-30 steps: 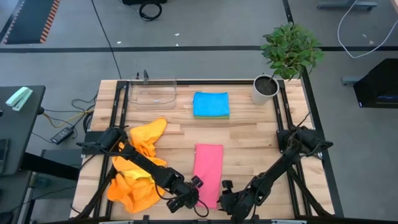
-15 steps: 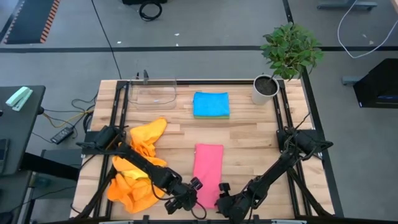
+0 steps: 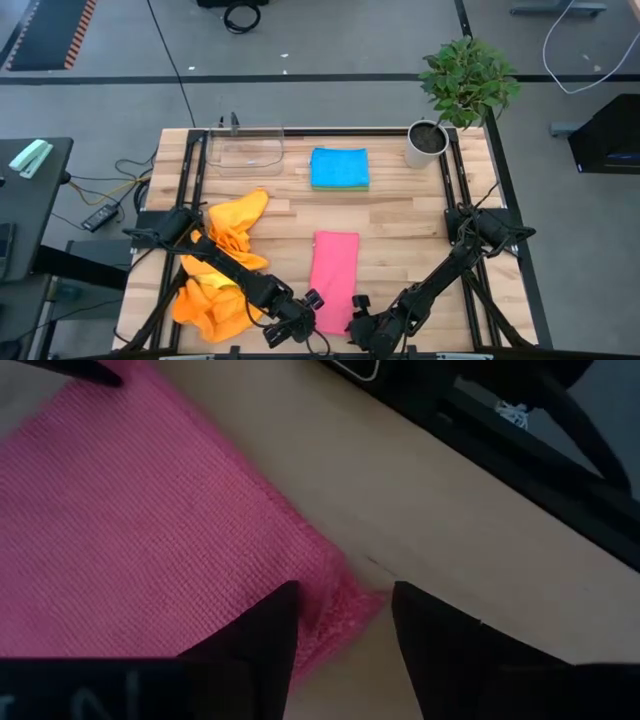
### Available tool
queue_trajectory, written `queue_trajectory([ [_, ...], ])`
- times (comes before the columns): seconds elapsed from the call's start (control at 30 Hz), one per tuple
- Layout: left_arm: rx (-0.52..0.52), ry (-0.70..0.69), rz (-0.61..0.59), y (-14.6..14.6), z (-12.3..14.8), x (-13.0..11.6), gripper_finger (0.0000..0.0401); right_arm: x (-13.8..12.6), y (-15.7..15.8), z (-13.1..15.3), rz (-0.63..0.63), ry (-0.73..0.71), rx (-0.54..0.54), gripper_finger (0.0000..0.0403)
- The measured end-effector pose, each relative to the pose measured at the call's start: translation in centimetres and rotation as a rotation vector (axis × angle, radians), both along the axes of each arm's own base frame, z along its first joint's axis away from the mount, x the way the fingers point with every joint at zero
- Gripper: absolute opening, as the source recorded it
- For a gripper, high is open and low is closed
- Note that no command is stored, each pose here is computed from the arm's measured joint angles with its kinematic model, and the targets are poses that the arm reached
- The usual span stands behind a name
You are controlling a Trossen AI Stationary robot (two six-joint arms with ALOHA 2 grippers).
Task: Fold microfiber towels
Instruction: Fold the pink towel
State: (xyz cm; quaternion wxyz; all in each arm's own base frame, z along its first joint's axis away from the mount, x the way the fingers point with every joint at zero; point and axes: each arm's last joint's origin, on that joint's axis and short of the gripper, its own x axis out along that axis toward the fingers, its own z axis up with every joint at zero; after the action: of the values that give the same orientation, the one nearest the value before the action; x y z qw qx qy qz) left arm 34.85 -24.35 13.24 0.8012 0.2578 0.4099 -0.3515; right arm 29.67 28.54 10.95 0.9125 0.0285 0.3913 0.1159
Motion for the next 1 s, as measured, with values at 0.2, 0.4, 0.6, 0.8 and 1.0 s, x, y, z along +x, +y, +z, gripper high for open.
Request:
queue_trajectory([
  [0.2, 0.015, -0.006, -0.028, 0.0, -0.3, 0.0, 0.0162, 0.1, 0.6, 0.8, -0.002, 0.001, 0.012, 0.0151],
  [0.4, 0.014, 0.028, -0.007, 0.0, -0.9, 0.0, 0.0113, -0.4, 0.8, 0.6, 0.008, 0.037, -0.024, 0.0151],
  [0.6, 0.014, 0.039, 0.009, 0.1, -1.0, 0.0, 0.0074, -0.3, 0.6, 0.5, -0.004, 0.034, -0.038, 0.0151],
  [0.8, 0.001, 0.064, 0.052, 0.3, -1.5, 0.2, 0.0058, 0.1, 0.4, 0.7, 0.010, 0.007, -0.039, 0.0151],
  [1.0, 0.001, 0.068, 0.066, 0.2, -1.9, 0.2, 0.0053, 0.5, 0.6, 0.0, 0.032, -0.003, -0.016, 0.0151],
])
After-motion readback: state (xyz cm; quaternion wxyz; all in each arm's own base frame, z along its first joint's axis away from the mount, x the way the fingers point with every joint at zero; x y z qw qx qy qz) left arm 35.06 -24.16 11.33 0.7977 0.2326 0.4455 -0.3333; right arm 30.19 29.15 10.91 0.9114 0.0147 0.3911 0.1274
